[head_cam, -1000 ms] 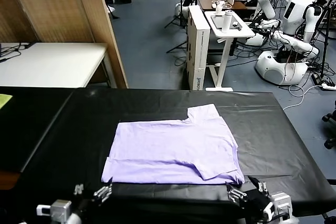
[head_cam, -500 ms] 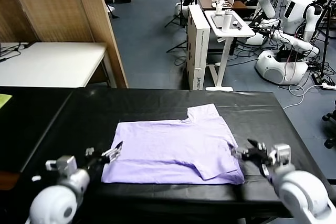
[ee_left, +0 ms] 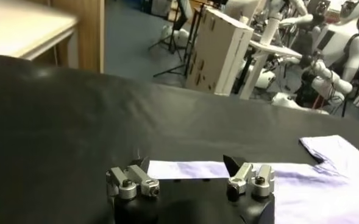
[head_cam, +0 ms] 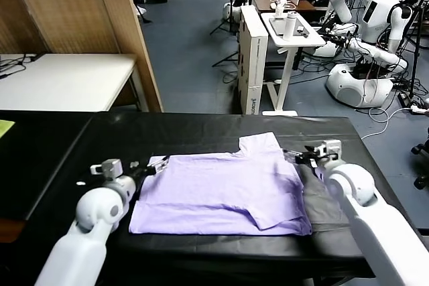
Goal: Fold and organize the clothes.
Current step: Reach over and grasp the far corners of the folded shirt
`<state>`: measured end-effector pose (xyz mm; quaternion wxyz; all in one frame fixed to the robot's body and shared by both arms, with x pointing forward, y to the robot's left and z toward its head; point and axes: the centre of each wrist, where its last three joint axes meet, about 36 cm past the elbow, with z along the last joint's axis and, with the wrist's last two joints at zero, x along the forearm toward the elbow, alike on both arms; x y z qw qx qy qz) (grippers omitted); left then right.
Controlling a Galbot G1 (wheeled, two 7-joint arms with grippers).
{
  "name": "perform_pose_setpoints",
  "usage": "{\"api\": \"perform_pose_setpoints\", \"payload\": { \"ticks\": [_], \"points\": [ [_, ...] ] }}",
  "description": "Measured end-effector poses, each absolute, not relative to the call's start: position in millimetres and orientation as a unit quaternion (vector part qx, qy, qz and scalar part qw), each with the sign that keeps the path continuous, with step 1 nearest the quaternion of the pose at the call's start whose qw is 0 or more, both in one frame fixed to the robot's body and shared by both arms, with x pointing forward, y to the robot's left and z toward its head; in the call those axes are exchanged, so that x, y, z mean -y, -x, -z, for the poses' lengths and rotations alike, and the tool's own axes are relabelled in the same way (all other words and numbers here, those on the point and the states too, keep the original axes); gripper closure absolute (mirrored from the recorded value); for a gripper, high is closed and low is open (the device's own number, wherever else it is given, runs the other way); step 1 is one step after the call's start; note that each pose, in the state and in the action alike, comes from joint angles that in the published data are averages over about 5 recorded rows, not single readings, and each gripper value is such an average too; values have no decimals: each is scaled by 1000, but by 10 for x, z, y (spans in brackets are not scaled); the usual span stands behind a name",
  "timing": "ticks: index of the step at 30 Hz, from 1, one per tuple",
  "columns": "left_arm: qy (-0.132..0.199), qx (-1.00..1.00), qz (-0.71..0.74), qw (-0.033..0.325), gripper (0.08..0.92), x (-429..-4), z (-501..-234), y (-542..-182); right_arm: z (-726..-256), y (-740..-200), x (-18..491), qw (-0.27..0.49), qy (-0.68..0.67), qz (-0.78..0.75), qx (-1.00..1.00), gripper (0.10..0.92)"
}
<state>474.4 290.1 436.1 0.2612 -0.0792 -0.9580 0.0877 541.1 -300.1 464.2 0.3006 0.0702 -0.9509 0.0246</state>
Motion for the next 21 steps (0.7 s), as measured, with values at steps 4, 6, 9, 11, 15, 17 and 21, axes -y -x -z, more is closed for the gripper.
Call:
{"api": "perform_pose_setpoints", "payload": {
  "ticks": [4,6,9,11,15,17,21],
  "points": [
    [74,958,-82,264,92,-2937,-4305,-4847,-4613,-5498,2965,305,-72,-20,949,115],
    [70,959,-81,264,92,-2956,-4284,-4883,-4604,-5536,2948,306,-73,-18,949,115],
    [63,959,-80,265,92,-2986,-4248,-4926,-4593,-5591,2925,308,-73,-15,948,115],
    [59,958,-79,268,92,-3004,-4219,-4942,-4585,-5627,2913,309,-72,-13,948,115],
    [56,957,-78,274,92,-3022,-4171,-4934,-4554,-5677,2903,313,-70,-11,947,134],
    [55,956,-78,276,92,-3027,-4148,-4918,-4537,-5688,2902,315,-69,-11,946,169],
    [53,956,-77,277,125,-3036,-4113,-4885,-4526,-5700,2901,317,-70,-13,946,250]
  ]
}}
